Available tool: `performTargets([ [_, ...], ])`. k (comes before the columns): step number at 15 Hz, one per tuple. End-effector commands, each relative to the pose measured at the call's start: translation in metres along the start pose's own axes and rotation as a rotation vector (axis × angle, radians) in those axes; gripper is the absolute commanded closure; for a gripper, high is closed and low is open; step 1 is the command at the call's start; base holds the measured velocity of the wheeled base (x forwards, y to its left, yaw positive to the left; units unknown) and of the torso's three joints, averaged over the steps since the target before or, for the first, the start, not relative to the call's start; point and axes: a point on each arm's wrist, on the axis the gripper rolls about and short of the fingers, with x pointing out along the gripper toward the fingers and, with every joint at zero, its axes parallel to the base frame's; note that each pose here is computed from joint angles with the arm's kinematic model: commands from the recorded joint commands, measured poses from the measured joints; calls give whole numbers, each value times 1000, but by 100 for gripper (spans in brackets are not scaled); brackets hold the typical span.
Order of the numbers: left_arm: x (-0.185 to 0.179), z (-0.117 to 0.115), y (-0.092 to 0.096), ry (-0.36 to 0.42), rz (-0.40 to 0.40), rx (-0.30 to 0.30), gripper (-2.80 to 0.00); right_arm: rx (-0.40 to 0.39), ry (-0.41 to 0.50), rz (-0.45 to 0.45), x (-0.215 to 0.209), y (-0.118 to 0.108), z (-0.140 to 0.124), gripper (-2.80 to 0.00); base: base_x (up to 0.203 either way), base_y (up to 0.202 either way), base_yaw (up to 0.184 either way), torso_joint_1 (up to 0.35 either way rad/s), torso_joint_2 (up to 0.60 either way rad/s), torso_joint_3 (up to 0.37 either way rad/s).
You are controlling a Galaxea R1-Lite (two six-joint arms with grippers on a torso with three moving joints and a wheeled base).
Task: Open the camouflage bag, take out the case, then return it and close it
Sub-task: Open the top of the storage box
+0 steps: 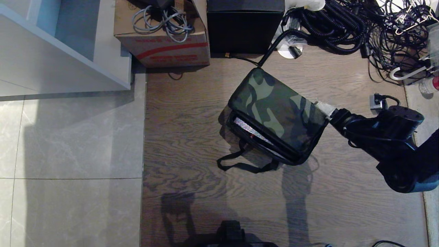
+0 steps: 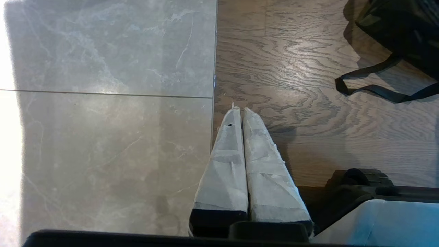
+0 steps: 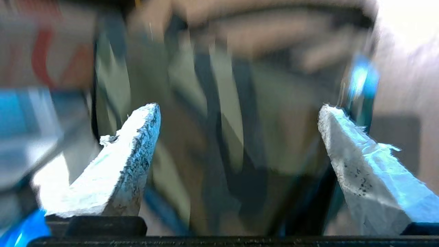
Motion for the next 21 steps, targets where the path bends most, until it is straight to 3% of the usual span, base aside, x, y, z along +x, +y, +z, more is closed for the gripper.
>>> performTargets([
  [1,0,0,0,0,0,-1,0,15,53,22,-13,10,-9,-280,0,0,0,0,0,0],
  [5,0,0,0,0,0,-1,0,50,170,29,-30,27,-33,-280,0,0,0,0,0,0],
  [10,0,0,0,0,0,-1,0,41,257,-5,-37,22,-49,-280,0,0,0,0,0,0],
  [18,0,0,0,0,0,-1,0,55,321,-29,-34,18,-73,-280,0,0,0,0,0,0],
  [21,0,0,0,0,0,-1,0,44,299,-50,-29,23,-80,-280,0,0,0,0,0,0],
])
